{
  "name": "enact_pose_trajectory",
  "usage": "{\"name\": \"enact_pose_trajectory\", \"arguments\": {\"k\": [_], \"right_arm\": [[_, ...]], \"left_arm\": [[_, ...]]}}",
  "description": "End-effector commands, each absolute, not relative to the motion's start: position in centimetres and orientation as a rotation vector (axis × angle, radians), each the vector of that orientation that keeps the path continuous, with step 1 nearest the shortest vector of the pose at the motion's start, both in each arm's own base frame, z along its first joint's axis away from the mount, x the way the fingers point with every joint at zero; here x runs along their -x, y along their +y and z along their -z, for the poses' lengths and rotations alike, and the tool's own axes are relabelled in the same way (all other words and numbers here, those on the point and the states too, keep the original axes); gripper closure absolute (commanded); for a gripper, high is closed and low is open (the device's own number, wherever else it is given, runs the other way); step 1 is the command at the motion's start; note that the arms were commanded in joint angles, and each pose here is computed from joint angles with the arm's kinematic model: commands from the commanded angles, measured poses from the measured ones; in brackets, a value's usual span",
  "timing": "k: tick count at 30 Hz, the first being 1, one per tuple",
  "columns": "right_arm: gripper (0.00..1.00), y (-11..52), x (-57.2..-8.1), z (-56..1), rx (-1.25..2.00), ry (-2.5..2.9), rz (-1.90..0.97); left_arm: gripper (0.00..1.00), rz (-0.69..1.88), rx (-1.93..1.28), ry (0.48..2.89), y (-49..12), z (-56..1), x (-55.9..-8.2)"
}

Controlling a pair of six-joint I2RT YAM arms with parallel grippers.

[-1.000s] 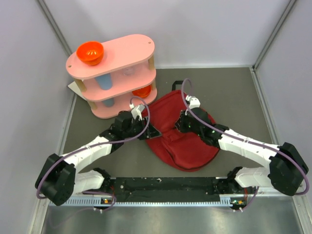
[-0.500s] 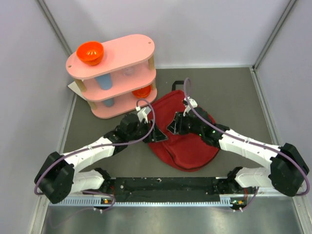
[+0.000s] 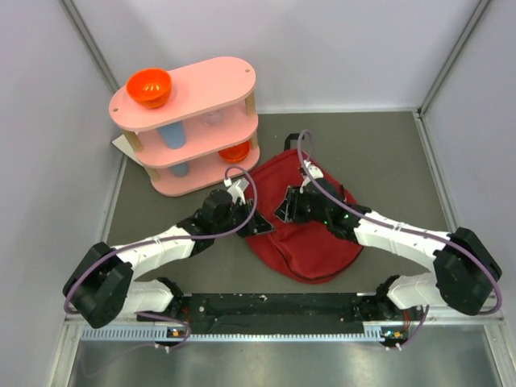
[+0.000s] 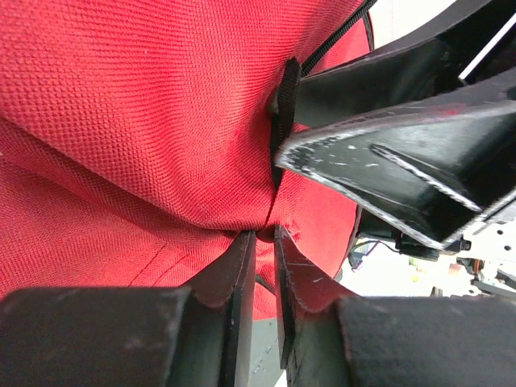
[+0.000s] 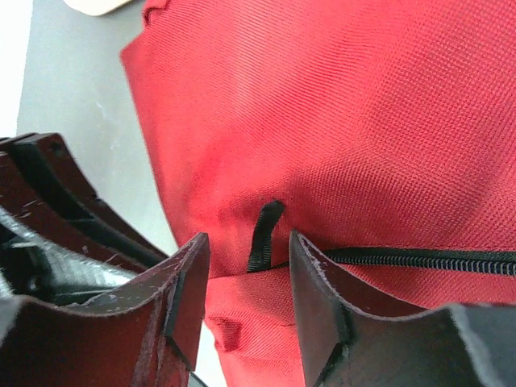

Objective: Pack the student bag
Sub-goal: Zip the student bag at the center of the board.

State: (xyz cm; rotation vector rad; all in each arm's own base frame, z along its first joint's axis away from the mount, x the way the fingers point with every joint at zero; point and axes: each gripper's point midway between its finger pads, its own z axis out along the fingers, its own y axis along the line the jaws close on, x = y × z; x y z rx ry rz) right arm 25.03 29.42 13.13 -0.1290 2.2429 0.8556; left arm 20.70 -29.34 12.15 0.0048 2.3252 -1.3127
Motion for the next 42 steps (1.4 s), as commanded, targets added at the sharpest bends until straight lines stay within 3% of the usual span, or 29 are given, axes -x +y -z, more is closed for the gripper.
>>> {"name": "enact_pose_trajectory", "arguments": {"k": [1,7,9,24,42], "right_arm": [[0.58,30.2,-26.3,-13.5,0.123,2.242,-0.838],[0.84,30.3,-25.6,-12.9,0.161,2.250,-0.773],[1.00,30.4,-25.4,-13.1,0.165,2.240,-0.778],[1.00,24.6,-29.5,-17.0,-0.077,2.037,-0.453],[1.00,19.6,-31.0,-18.2,-0.203,1.968,-0.333]], "left_arm": [[0.83,1.317,-0.016,2.270,-29.6,-12.5,-21.4],[0.91,1.307,-0.022,2.279,-29.5,-12.1,-21.2],[0.99,1.304,-0.019,2.283,-29.5,-11.9,-21.3],[1.00,1.205,-0.079,2.304,-27.4,-10.1,-19.9],[1.00,0.989,-0.005,2.378,-23.2,-7.6,-18.8]]}}
